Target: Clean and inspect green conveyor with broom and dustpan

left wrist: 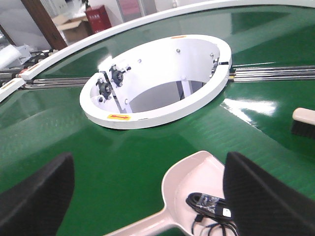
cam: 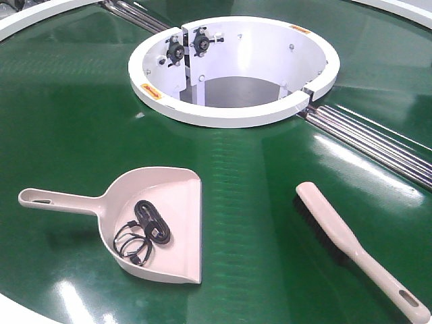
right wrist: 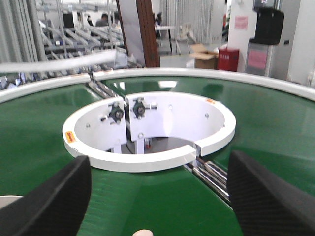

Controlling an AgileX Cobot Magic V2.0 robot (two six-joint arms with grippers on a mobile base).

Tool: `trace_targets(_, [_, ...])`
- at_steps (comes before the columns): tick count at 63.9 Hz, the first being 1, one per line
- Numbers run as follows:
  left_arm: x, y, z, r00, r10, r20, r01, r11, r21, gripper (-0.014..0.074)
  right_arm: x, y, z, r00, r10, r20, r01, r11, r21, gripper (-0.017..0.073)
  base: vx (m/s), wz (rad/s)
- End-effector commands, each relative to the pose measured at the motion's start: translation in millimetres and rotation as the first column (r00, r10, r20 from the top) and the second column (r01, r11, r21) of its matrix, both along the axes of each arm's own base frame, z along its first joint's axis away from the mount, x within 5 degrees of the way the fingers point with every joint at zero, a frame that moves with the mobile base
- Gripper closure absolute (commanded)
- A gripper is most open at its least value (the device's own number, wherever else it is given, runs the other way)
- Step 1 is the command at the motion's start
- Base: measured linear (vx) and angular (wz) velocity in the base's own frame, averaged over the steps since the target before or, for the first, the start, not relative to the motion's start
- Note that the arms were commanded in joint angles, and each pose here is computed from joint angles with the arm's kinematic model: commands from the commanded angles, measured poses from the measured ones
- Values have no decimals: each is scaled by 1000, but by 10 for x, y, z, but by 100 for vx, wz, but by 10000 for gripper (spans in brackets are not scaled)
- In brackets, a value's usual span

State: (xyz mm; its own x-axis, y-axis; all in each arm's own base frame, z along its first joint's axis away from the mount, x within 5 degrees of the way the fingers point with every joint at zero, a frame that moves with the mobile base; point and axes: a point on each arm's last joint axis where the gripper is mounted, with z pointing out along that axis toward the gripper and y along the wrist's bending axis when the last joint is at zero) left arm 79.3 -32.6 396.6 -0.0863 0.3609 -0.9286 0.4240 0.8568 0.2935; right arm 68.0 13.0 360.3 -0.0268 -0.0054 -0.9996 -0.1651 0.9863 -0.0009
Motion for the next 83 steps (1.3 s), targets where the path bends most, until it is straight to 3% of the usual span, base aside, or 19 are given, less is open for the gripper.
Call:
trace_targets(1, [-137, 37, -105, 994, 4, 113, 8, 995, -103, 30, -219, -33, -22, 990, -16, 139, 18, 1000, -7, 10, 0, 0])
trace_targets(7, [-222, 84, -416, 994, 25, 107, -12, 993, -115, 63, -357, -49, -284, 987, -20, 159, 25, 999, -30, 10, 0, 0])
trace_targets(14, [-166, 96, -809, 996, 51, 71, -46, 996, -74, 107, -380, -55, -599, 987, -25, 160, 31, 999, -37, 10, 0, 0])
trace_targets(19, [-105, 77, -1047, 998, 58, 34, -55, 995, -88, 132, -323, -53, -804, 992, -28, 125, 33, 999, -40, 10, 0, 0])
trace_targets(29, [-45, 58, -1405, 998, 63, 5, -62, 994, -94, 174, -263, -55, -953, 994, -35, 107, 39, 998, -40, 10, 0, 0])
trace_targets(39, [-36, 56, -1421, 998, 64, 29, -61, 993, -104, 228, -263, -50, -973, 996, -30, 84, 33, 999, -41, 31, 0, 0])
trace_targets(44, [-36, 56, -1418, 997, 64, 32, -61, 993, -105, 301, -263, -48, -985, 997, -27, 71, 30, 999, -43, 104, 0, 0])
trace_targets(54, [-36, 56, -1423, 998, 64, 27, -61, 993, -103, 594, -263, -47, -985, 997, -26, 71, 29, 999, -40, 434, 0, 0])
trace_targets(58, [-36, 56, -1423, 998, 64, 27, -61, 993, -102, 603, -263, -46, -985, 997, -26, 70, 29, 999, -37, 578, 0, 0])
trace_targets(70, [-36, 56, -1422, 998, 64, 28, -61, 993, -102, 601, -265, -31, -979, 998, -11, 66, 8, 999, 33, 569, 0, 0])
trace_targets(77, [-36, 56, -1423, 998, 64, 27, -61, 993, -102, 601, -269, -14, -962, 998, 7, 67, -16, 991, 130, 569, 0, 0])
trace_targets(83, [-36, 56, -1423, 998, 64, 27, -61, 993, -102, 601, -270, -9, -960, 998, 13, 66, -23, 988, 154, 569, 0, 0])
